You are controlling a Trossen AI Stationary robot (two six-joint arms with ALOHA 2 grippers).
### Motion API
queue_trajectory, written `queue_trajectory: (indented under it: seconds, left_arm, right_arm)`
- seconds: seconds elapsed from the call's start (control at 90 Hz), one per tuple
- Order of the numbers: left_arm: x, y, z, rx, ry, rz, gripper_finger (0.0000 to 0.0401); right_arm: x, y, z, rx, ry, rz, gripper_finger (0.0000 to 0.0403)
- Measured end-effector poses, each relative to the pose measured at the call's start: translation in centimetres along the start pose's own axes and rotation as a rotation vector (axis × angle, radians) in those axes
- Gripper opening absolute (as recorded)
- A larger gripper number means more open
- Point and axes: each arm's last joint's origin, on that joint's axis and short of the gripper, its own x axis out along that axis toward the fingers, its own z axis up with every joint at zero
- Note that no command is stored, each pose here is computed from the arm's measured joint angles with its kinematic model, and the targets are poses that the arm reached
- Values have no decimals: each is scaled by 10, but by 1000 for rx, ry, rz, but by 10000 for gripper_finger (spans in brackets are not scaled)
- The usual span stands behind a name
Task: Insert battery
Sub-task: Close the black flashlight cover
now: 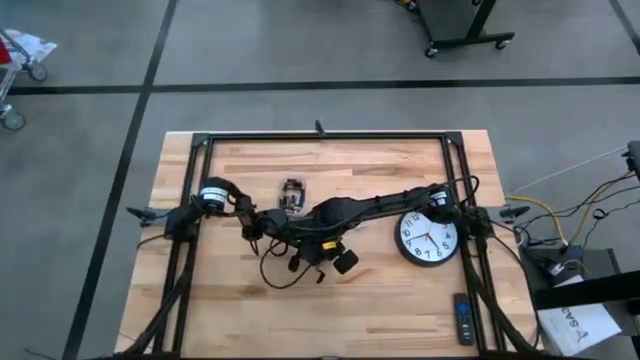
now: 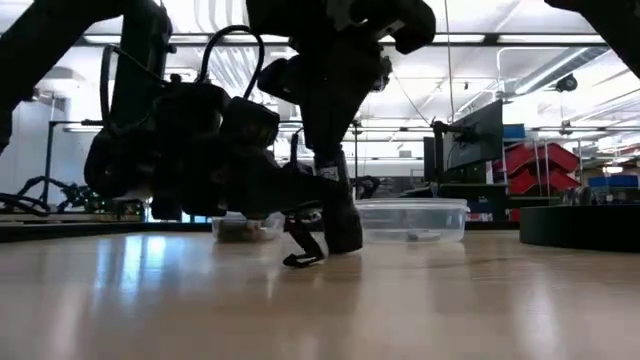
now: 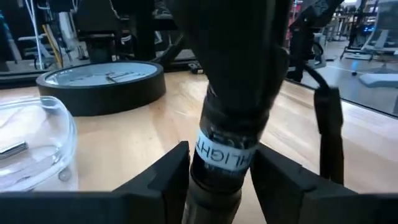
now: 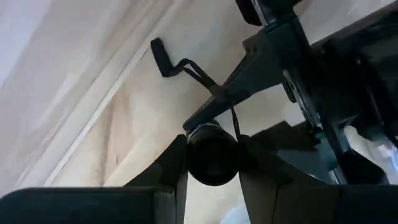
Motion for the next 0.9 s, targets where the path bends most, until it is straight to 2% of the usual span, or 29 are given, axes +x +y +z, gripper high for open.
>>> queue_trajectory:
  seconds: [0.211,0.533,0.9]
  left_arm:
    - [-8,-3,0,-18,16,4,158]
    - [-26,-9,8,0,50,4,125]
    - [-82,-23,21,39,119,202,100]
  right_arm:
    - [-1,0,-1,6,6,-1,86]
    - [2,0,-8,54,47,17,86]
    - [-8,2,-18,135,26,-6,86]
